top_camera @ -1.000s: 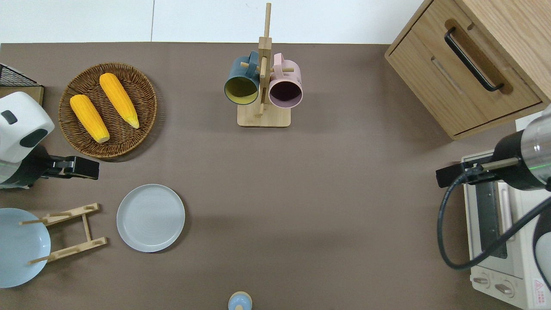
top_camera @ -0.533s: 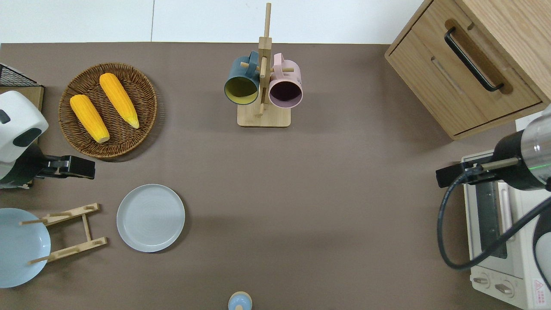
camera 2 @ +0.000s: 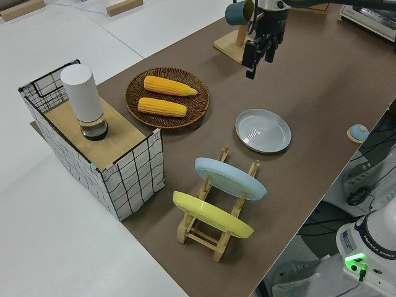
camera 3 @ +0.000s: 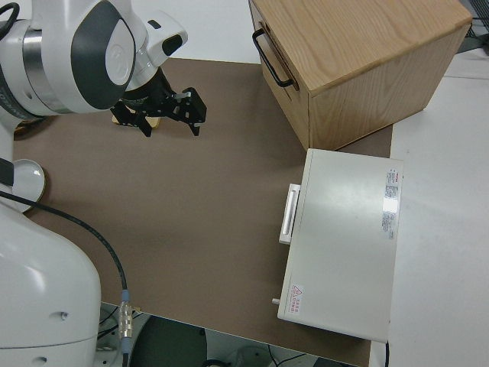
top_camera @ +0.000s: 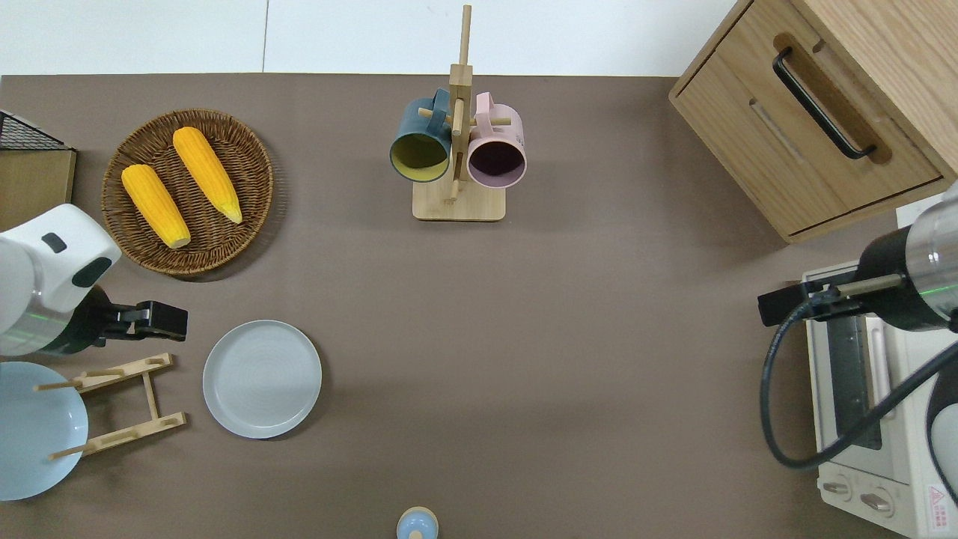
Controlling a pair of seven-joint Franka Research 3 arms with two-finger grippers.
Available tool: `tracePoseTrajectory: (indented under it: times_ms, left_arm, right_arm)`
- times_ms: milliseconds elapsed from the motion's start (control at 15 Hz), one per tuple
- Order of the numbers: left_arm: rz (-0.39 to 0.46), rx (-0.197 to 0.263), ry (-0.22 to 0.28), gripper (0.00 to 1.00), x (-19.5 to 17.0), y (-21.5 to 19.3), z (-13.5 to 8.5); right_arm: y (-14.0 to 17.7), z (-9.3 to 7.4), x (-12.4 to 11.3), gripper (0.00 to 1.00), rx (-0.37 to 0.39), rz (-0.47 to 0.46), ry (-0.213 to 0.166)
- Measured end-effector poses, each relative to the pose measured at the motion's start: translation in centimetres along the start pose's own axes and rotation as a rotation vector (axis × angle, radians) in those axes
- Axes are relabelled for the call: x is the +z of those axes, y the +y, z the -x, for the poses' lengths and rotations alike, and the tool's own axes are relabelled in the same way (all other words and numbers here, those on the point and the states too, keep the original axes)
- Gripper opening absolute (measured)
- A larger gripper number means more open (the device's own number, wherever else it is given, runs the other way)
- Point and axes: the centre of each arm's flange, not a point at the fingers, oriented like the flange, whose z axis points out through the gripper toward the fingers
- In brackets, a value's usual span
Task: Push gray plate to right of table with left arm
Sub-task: 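Lower the left gripper beside the gray plate's edge nearest the rack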
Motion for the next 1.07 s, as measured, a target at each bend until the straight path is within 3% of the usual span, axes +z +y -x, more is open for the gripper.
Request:
tracePoseTrajectory:
  times_ms: [267, 533, 867, 1067]
  left_arm:
    - [0.005, 0.002, 0.096, 1.0, 6.8, -0.4, 5.6]
    - [0.009, -0.002, 0.157, 1.0, 14.9, -0.8, 8.8]
    - [0.005, -0.013, 0.206, 1.0, 19.2, -3.5, 8.8]
    - [0.002, -0.013, 0.192, 1.0, 22.0, -4.7, 8.0]
  right_arm:
    - [0.0, 0.0, 0.0, 0.99, 0.0, 0.0, 0.0]
    - [0.0, 0.0, 0.0, 0.99, 0.0, 0.0, 0.0]
    - [0.0, 0.0, 0.0, 0.99, 0.0, 0.0, 0.0]
    - [0.0, 0.0, 0.0, 0.99, 0.0, 0.0, 0.0]
